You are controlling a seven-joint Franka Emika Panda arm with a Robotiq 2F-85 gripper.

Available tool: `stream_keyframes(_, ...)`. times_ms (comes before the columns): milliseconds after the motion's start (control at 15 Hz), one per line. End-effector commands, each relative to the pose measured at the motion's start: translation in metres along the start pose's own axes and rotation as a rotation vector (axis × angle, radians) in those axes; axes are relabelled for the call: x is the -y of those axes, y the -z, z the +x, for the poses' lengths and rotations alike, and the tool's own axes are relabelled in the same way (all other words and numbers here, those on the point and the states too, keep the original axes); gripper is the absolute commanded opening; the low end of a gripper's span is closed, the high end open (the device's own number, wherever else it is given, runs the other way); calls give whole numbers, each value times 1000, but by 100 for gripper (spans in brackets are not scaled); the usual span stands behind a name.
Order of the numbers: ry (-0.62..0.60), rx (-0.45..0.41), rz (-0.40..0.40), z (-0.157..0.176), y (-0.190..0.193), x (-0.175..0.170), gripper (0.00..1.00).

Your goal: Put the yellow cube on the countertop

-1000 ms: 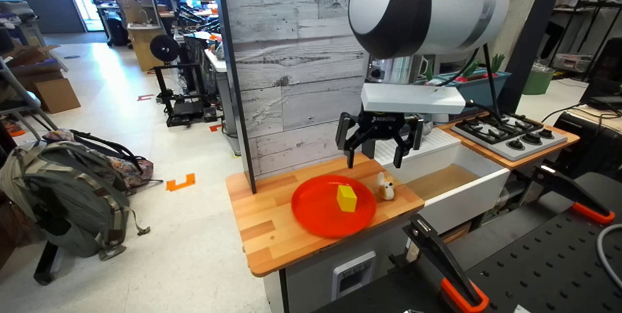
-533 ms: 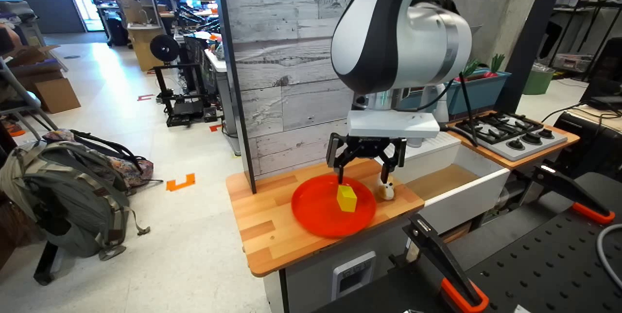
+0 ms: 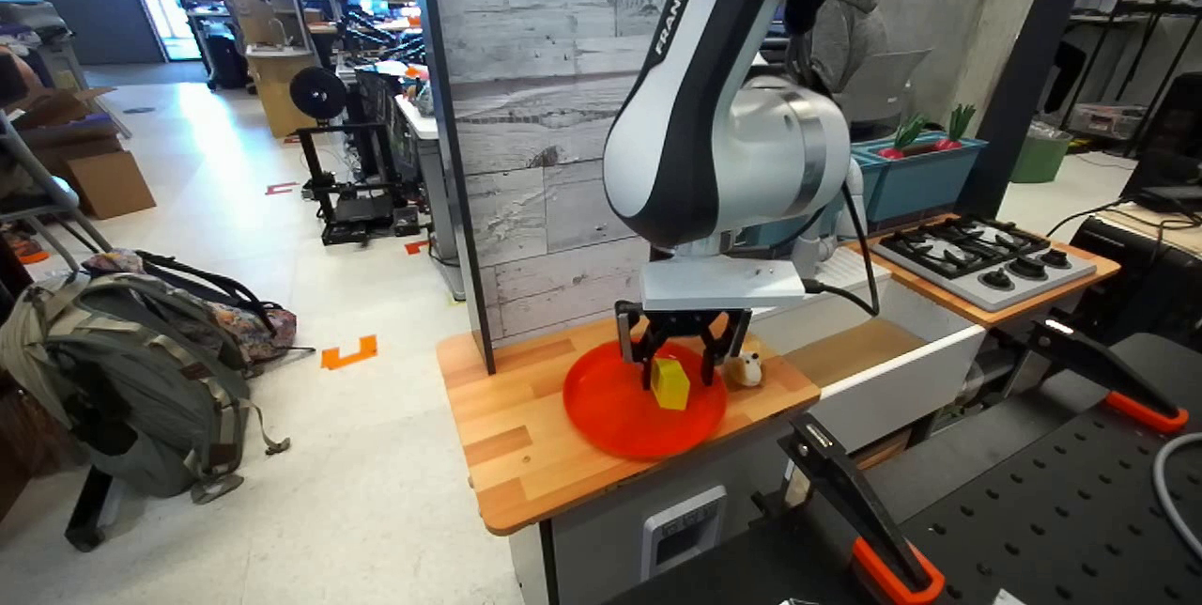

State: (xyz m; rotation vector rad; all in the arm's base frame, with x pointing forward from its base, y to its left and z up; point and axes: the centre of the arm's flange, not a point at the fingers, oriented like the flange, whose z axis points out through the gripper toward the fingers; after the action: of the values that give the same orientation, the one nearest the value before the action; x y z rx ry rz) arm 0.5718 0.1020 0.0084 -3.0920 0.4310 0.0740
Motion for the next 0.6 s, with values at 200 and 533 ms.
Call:
stream_keyframes(200, 1, -31, 16, 9, 7, 6, 18)
stream_keyframes(533, -22, -69, 61, 8, 47, -6, 8)
